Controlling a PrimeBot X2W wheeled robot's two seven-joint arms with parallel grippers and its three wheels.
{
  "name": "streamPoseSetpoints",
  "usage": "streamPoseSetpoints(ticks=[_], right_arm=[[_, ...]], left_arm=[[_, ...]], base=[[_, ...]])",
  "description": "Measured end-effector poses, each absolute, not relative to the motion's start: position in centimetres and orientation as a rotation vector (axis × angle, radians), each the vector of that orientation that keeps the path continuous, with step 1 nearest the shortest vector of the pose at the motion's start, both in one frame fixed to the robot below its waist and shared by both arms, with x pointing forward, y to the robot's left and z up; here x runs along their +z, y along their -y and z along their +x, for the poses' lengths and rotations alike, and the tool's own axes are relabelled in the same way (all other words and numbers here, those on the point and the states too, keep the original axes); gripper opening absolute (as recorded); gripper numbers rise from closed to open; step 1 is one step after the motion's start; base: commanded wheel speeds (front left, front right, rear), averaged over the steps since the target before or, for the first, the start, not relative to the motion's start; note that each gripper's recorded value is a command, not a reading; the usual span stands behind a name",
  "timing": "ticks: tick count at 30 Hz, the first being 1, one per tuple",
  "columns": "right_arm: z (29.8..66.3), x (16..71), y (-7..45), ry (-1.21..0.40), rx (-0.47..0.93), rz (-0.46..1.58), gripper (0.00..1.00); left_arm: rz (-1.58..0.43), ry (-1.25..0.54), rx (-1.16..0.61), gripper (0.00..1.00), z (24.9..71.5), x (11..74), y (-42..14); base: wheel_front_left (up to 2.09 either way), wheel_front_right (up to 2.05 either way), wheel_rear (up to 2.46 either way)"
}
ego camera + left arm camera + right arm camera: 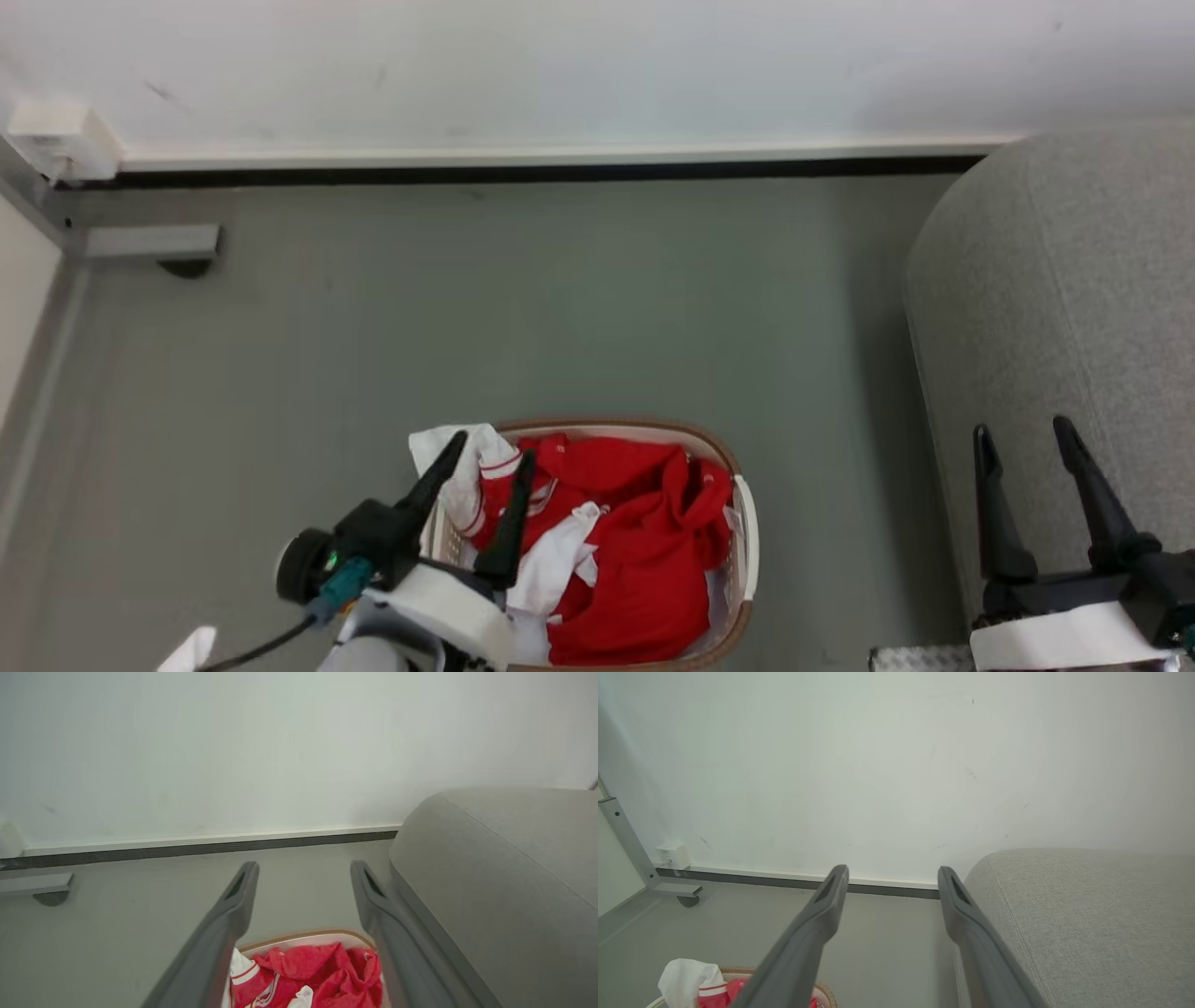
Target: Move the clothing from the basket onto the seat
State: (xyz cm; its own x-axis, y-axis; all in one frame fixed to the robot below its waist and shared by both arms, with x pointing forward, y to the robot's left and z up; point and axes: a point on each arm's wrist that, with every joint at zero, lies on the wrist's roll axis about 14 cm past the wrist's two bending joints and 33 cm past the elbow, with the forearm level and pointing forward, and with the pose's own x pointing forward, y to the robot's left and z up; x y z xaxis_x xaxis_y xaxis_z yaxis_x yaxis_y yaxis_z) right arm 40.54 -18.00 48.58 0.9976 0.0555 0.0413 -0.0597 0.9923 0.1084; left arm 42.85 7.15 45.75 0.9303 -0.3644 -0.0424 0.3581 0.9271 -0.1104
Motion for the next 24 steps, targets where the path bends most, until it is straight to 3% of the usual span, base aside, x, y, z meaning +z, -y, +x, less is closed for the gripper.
streamPoseSetpoints(ticks=[11,24], right_arm=[[46.6,44.9,18.9,0.002,0.047,0.055,1.00],[49.0,38.1,18.5,-0.108,0.072,0.029,1.00]], left_arm=[[-0.016,-0.319,-0.609,1.00,48.0,34.5,-0.8],[0.067,-0.642,-0.751,1.00,47.1,20.4,1.0]], base=[[0.00,0.00,0.00],[0.00,0.00,0.00]])
